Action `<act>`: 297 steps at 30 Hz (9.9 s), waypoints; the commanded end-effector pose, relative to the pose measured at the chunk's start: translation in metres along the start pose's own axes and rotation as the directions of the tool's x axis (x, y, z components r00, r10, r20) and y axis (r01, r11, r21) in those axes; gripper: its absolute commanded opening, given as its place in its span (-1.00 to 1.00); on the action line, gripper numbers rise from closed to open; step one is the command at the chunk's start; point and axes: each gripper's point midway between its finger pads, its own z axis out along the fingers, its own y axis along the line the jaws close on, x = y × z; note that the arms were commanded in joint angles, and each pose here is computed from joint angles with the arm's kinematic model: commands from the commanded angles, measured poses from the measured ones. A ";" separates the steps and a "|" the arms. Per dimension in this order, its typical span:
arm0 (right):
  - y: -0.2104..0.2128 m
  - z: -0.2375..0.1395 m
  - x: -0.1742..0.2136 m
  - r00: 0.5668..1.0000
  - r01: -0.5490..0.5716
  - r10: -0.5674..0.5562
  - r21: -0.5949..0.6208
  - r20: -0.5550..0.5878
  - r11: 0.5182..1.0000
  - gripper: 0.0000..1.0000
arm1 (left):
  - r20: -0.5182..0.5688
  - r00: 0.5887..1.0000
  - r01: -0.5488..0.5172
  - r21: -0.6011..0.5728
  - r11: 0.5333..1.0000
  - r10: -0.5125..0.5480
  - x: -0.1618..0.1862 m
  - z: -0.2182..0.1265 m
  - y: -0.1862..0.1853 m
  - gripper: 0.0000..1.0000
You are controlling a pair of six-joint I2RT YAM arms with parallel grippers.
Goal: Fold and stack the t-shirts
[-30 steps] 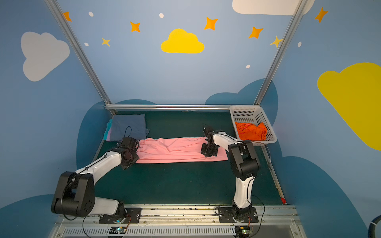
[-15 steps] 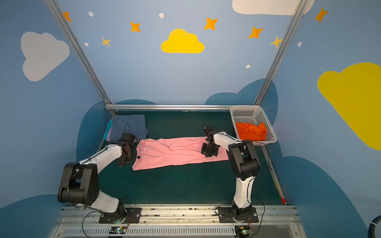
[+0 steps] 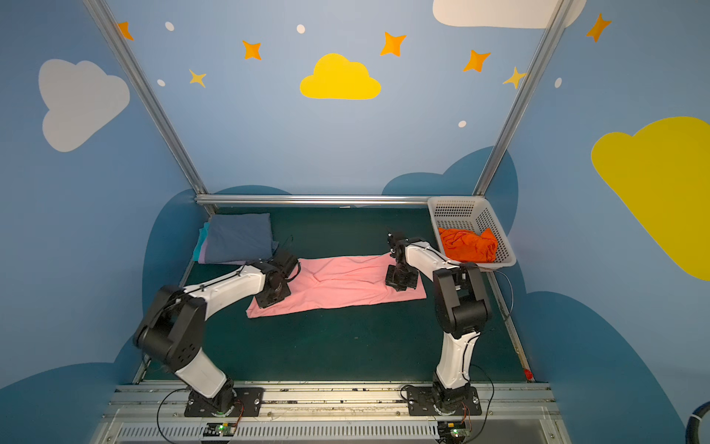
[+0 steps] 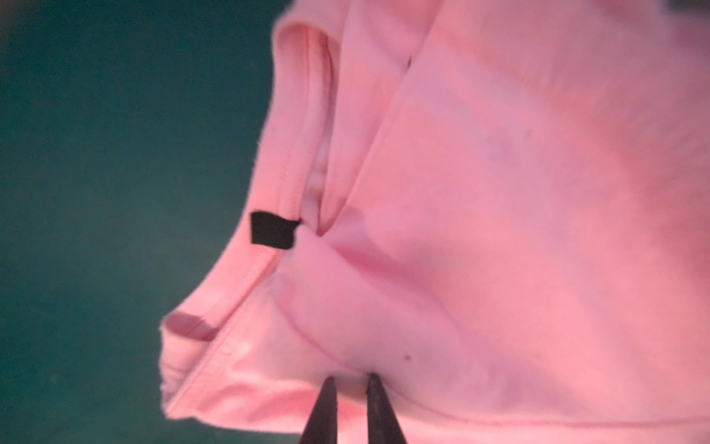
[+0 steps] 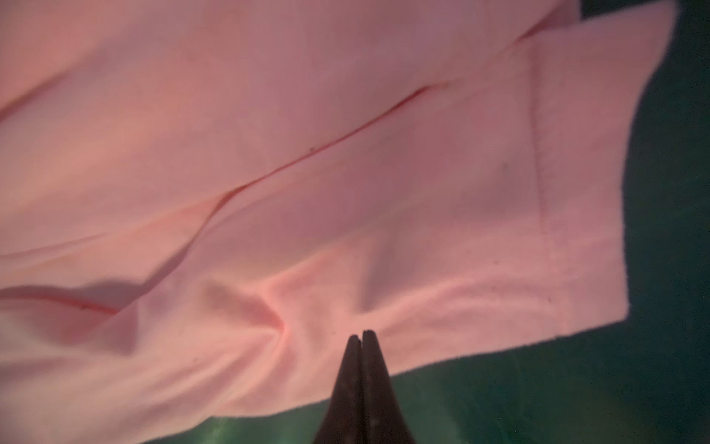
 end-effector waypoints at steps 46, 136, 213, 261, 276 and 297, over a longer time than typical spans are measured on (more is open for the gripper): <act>0.185 -0.087 0.177 0.815 0.577 -0.509 -0.303 0.278 0.758 -0.97 | 0.244 0.952 -0.234 0.198 0.952 0.183 -0.194 -0.089 -0.172 0.06; 0.197 -0.053 -0.058 0.990 0.139 -0.121 -0.571 0.070 0.809 -1.00 | -0.172 0.985 0.004 0.212 0.977 0.033 0.056 -0.005 0.005 0.16; 0.151 -0.034 -0.151 0.993 0.002 0.058 -0.514 0.100 0.858 -0.37 | 0.117 0.993 -0.071 0.613 0.787 -0.001 -0.182 -0.083 -0.186 0.06; 0.203 -0.053 -0.265 0.889 0.211 0.134 -0.652 0.437 0.729 -0.37 | -0.269 0.871 -0.186 0.592 0.784 0.410 0.144 -0.050 -0.171 -0.05; 0.110 -0.145 -0.120 0.881 0.212 0.060 -0.505 0.469 0.836 -0.24 | 0.048 0.966 -0.222 0.659 0.719 0.253 0.082 -0.189 -0.103 0.25; 0.059 -0.035 0.194 0.964 0.259 -0.232 -0.263 0.128 0.930 0.01 | -0.171 0.968 -0.071 0.510 0.857 0.182 0.201 -0.072 0.016 0.50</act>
